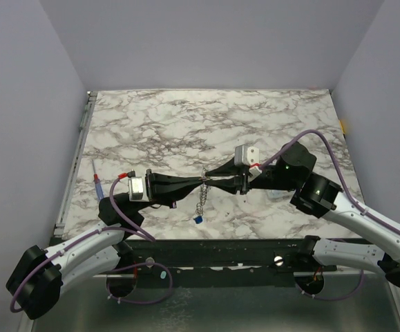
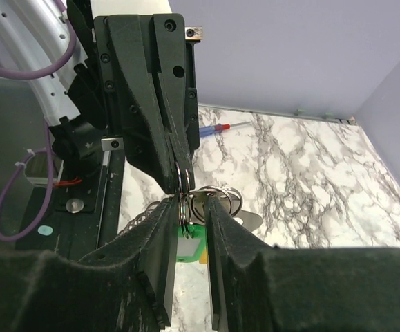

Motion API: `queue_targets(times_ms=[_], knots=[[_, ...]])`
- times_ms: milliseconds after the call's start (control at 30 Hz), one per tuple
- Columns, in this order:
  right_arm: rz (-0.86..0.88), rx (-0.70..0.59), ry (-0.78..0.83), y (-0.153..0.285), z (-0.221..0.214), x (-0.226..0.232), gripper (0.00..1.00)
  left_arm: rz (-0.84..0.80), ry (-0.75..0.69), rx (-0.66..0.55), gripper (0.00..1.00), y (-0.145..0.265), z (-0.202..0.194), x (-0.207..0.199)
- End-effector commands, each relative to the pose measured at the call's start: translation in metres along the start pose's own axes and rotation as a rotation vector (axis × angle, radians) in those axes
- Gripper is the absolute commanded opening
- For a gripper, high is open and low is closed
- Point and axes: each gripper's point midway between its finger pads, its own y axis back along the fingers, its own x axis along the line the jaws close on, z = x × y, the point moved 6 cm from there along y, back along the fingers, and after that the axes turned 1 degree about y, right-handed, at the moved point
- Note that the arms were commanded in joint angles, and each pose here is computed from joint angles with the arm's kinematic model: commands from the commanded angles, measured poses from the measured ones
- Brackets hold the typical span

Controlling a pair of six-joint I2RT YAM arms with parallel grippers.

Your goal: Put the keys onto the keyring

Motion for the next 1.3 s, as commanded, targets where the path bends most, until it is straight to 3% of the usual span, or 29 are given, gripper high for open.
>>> queue_targets(times_ms=[0, 433, 667, 900, 1267], knots=[[0.011, -0.030, -0.011, -0.006, 0.000, 0.001, 0.27, -0.028, -0.031, -0.044, 0.00, -0.001, 0.011, -0.004], [0.026, -0.064, 0.000, -0.010, 0.005, 0.000, 0.02, -0.007, -0.024, -0.045, 0.00, -0.001, 0.010, -0.001], [-0.007, -0.074, 0.016, -0.008, 0.007, -0.003, 0.01, -0.003, -0.016, -0.042, 0.00, -0.001, 0.009, 0.000], [-0.036, -0.049, 0.005, -0.005, 0.008, -0.006, 0.01, -0.005, -0.025, -0.026, 0.27, 0.000, 0.007, -0.001], [-0.059, 0.005, -0.007, 0.001, 0.000, -0.005, 0.01, 0.041, -0.111, 0.043, 0.33, 0.003, 0.009, 0.005]])
